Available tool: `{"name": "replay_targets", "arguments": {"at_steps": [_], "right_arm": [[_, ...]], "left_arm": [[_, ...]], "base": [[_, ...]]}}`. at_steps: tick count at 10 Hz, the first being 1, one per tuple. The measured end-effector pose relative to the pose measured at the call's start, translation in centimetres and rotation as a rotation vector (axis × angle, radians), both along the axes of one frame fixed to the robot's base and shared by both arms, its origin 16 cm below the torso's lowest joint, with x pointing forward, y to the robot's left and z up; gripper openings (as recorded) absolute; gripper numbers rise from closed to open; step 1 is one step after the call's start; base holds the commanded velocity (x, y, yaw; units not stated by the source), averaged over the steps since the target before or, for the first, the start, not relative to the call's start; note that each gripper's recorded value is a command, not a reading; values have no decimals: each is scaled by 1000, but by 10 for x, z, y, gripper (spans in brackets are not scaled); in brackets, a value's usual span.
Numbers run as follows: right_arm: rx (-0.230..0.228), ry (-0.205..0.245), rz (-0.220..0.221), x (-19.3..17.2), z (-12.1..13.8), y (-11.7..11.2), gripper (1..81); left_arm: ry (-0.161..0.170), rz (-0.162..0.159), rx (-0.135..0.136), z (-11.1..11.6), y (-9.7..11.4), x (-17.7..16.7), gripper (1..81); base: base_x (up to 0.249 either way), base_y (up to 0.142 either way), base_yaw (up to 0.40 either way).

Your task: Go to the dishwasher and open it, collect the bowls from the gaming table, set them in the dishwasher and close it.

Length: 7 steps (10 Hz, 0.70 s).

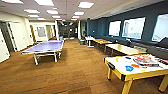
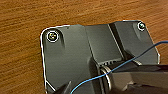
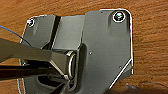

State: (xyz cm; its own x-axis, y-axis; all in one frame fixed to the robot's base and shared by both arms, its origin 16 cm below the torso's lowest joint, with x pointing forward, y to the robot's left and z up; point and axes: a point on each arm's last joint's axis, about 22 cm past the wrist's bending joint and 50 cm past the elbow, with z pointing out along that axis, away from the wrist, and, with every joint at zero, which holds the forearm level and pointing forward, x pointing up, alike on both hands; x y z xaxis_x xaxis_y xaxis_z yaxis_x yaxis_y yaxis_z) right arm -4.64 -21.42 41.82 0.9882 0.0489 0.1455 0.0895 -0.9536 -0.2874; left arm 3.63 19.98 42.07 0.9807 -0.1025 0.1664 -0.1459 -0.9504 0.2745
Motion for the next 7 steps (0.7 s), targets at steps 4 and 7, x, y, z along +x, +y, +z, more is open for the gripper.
{"name": "replay_targets", "arguments": {"at_steps": [4, 7], "right_arm": [[-1, 0, 0, 0, 0, 0, 811], [-6, 0, 0, 0, -1, -2, 811]], "left_arm": [[0, 0, 2, 0, 0, 0, 811], [0, 0, 2, 0, 0, 0, 811]], "base": [[224, 0, 0], [213, 0, 0]]}}
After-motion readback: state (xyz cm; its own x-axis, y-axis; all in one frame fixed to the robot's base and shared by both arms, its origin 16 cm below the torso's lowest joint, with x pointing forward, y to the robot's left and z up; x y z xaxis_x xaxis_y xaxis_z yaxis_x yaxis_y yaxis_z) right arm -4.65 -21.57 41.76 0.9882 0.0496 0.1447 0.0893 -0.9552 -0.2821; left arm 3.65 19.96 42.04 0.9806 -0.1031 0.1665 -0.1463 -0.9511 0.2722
